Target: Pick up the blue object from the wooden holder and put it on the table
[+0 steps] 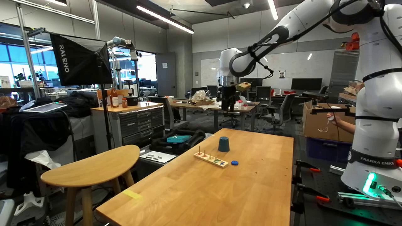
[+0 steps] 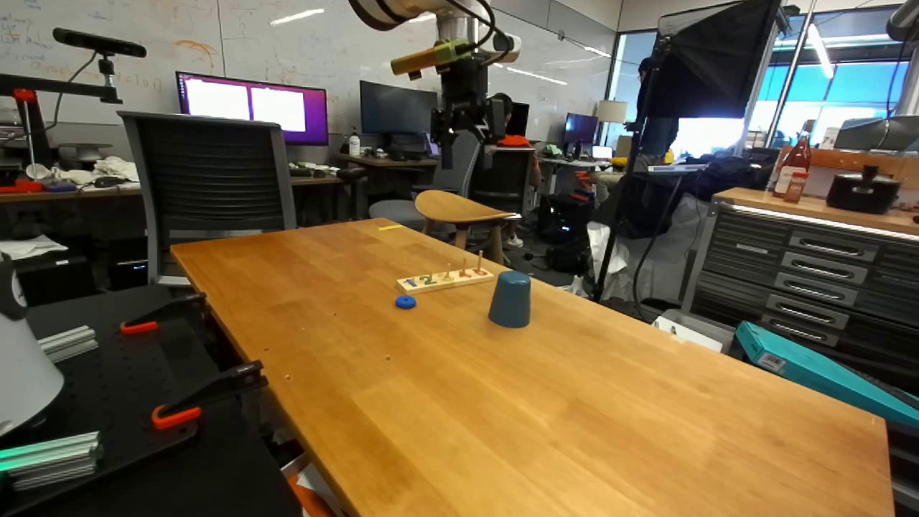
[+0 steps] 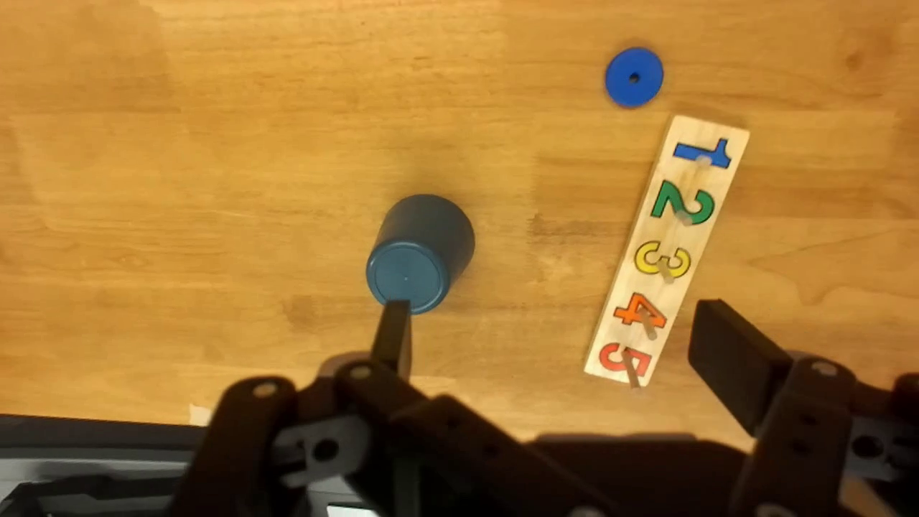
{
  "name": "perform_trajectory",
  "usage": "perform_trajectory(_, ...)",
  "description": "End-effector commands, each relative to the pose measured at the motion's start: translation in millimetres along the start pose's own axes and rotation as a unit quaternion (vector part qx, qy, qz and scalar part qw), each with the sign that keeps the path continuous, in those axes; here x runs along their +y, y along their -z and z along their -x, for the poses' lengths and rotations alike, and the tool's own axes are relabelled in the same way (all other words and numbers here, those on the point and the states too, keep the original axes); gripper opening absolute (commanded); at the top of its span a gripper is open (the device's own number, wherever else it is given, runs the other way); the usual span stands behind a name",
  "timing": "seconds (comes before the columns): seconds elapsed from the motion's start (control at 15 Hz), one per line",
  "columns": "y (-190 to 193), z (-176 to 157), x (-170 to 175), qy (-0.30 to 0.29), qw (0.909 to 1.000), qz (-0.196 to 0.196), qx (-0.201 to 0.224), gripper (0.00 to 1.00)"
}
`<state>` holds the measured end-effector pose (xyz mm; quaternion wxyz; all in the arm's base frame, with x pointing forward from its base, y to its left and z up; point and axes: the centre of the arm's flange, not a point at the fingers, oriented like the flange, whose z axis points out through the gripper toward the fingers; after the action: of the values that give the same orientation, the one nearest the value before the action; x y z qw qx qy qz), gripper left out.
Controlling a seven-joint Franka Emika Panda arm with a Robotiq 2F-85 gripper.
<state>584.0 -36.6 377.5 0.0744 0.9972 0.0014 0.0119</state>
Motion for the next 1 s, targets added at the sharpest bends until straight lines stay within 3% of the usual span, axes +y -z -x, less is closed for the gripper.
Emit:
perform_trajectory(0.0, -32.3, -42.1, 33.2, -0.066, 0.9974, -0.019, 0.02, 1.0)
perform_trajectory(0.53, -84.2, -96.5, 102.4, -0.154, 0.9879, -0.015, -0.01, 1.0)
perform_trajectory(0.93, -144.9, -74.6, 110.9, -0.182, 0.9818, 0.004, -0.055, 1.0)
